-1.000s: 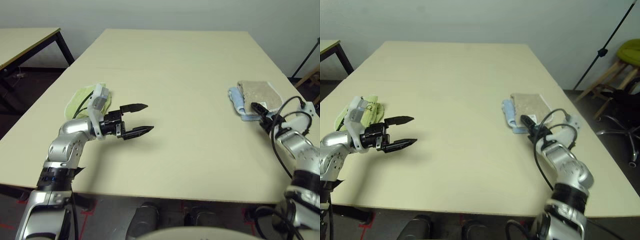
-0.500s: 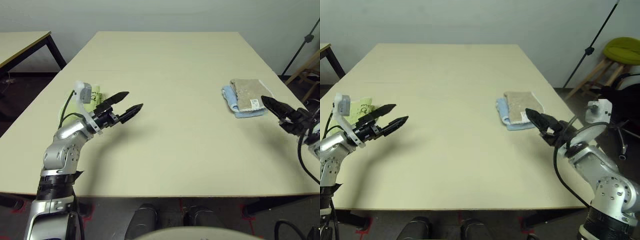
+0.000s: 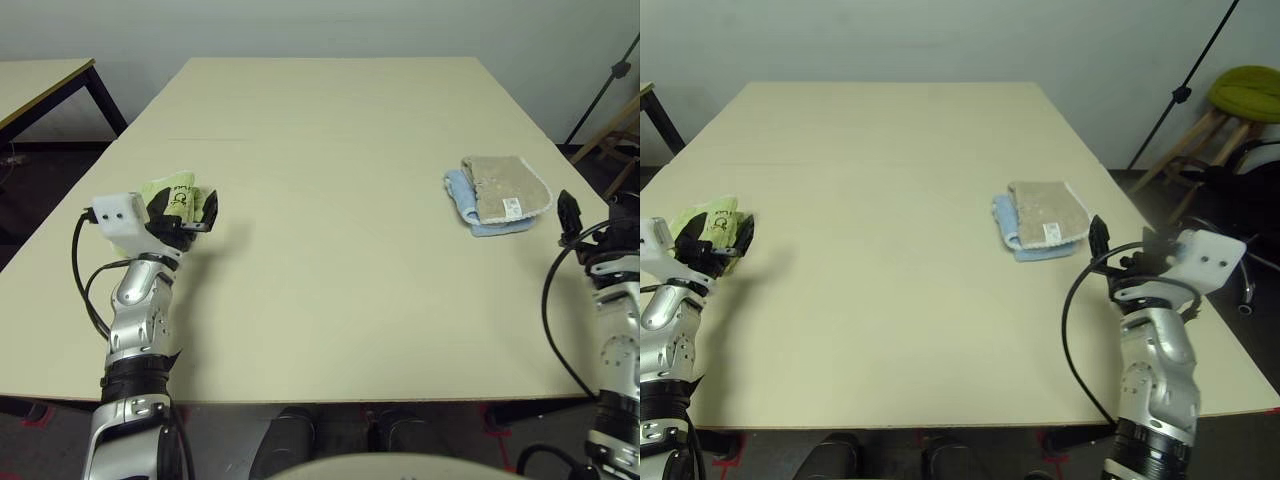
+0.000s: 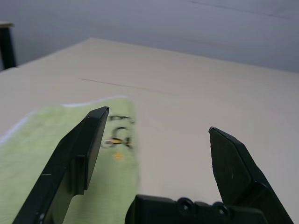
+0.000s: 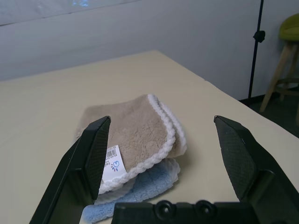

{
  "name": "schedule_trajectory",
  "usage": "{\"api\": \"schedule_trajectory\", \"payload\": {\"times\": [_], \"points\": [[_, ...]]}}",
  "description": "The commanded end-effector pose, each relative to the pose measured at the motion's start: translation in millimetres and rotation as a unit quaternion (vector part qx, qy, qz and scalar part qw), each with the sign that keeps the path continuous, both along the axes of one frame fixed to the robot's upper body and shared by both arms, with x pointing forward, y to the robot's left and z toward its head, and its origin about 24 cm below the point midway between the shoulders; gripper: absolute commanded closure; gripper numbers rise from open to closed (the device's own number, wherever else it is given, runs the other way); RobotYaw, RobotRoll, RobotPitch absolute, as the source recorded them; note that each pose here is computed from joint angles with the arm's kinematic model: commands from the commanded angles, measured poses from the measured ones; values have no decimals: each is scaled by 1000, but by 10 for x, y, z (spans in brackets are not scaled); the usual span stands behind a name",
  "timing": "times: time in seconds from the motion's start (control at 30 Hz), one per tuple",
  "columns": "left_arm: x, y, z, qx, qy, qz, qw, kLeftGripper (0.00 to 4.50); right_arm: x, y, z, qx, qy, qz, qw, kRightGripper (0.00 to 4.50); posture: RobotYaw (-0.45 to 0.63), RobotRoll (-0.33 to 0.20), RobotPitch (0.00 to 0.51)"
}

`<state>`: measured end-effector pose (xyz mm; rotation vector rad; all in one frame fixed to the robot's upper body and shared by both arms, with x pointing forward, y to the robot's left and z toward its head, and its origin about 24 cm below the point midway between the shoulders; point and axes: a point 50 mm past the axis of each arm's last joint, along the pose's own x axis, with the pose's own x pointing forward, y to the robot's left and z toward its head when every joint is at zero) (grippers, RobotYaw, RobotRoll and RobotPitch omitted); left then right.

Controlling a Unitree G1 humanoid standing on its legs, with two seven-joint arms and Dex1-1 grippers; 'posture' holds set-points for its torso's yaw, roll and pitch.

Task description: Fold the towel and set it aside.

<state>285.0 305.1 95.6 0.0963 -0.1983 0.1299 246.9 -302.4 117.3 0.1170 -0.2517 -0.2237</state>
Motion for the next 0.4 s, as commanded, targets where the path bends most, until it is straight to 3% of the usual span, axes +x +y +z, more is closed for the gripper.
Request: {"api": "schedule_trajectory", "payload": {"times": [0.03,0.4], "points": [[12,42,60,19,-18,16,1000,0,52,62,-91,0,7,0,1000,78,65,0,77],[-39,-70,103,82,-31,42,995,0,31,136,-225,25,14,-10,1000,78,59,0,77]]}}
